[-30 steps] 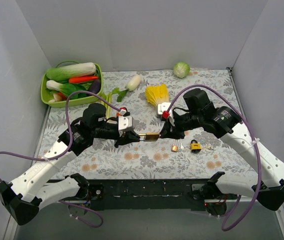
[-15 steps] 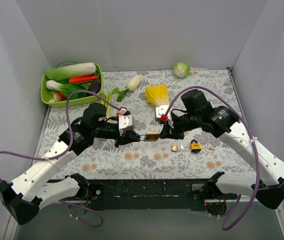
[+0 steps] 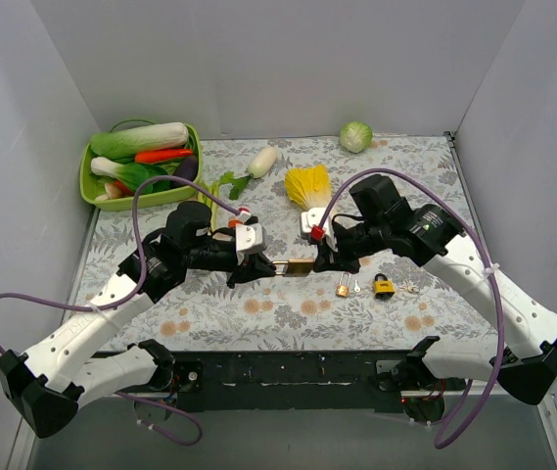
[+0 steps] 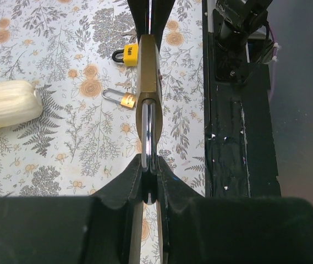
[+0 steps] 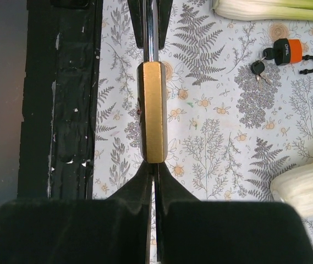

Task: Lock with the key
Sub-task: Lock the lock, then place the key at the center of the board.

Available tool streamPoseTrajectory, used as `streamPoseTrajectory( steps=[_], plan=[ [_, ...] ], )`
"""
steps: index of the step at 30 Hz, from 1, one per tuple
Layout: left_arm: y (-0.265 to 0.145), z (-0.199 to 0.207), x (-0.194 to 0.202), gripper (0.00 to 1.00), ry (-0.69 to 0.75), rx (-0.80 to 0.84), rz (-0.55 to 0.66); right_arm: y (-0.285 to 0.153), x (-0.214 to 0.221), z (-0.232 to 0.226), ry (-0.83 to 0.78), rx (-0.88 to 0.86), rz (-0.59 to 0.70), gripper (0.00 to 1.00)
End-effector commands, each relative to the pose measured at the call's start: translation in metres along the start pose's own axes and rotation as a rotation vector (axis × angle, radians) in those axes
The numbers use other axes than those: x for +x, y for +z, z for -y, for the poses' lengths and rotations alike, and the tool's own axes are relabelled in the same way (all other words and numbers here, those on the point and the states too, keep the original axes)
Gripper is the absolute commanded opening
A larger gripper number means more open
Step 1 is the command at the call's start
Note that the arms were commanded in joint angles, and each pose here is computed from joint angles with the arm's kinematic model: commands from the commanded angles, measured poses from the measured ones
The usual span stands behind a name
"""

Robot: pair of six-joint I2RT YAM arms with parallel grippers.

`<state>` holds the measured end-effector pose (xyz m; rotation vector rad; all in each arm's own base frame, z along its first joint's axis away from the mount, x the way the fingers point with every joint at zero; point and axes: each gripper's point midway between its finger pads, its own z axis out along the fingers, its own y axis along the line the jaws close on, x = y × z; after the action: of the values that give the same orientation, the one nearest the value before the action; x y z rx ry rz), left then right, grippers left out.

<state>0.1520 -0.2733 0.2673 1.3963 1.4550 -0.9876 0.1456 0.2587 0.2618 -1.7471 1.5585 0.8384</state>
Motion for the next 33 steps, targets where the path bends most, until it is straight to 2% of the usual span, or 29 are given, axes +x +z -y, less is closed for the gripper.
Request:
streamPoseTrajectory(
  steps=[1,11,14,17,21,23,26,28,30,33],
  plan=[
    [-0.01,-0.009,-0.039,0.0,0.08,-0.038,0.106,-0.006,0.003,0.006,0.005,0.048,-0.029,0.01],
    [-0.032,-0.018,-0.004,0.0,0.07,-0.069,0.035,-0.026,0.032,0.006,0.083,0.098,-0.05,0.01],
    [-0.035,-0.021,0.004,0.0,0.057,-0.091,0.02,-0.029,0.039,0.013,0.159,0.133,-0.045,0.01],
    [-0.035,-0.032,0.005,0.0,-0.006,-0.146,0.027,-0.021,0.044,0.021,0.337,0.197,0.001,0.01],
    [-0.035,-0.05,-0.004,0.0,-0.084,-0.217,0.066,-0.013,0.057,0.043,0.589,0.397,0.09,0.01],
    [-0.035,-0.053,-0.004,0.0,-0.143,-0.245,0.08,0.0,0.079,0.045,0.731,0.44,0.087,0.01],
    [-0.038,-0.061,0.0,0.0,-0.197,-0.299,0.096,0.015,0.106,0.038,0.805,0.438,0.047,0.01],
    [-0.04,-0.061,0.001,0.0,-0.206,-0.309,0.103,0.019,0.115,0.043,0.883,0.491,0.07,0.01],
    [-0.04,-0.06,0.006,0.0,-0.228,-0.315,0.104,0.03,0.135,0.044,1.048,0.538,0.065,0.01],
    [-0.045,-0.06,0.011,0.0,-0.244,-0.334,0.094,0.05,0.156,0.034,1.177,0.515,-0.009,0.01]
  ],
)
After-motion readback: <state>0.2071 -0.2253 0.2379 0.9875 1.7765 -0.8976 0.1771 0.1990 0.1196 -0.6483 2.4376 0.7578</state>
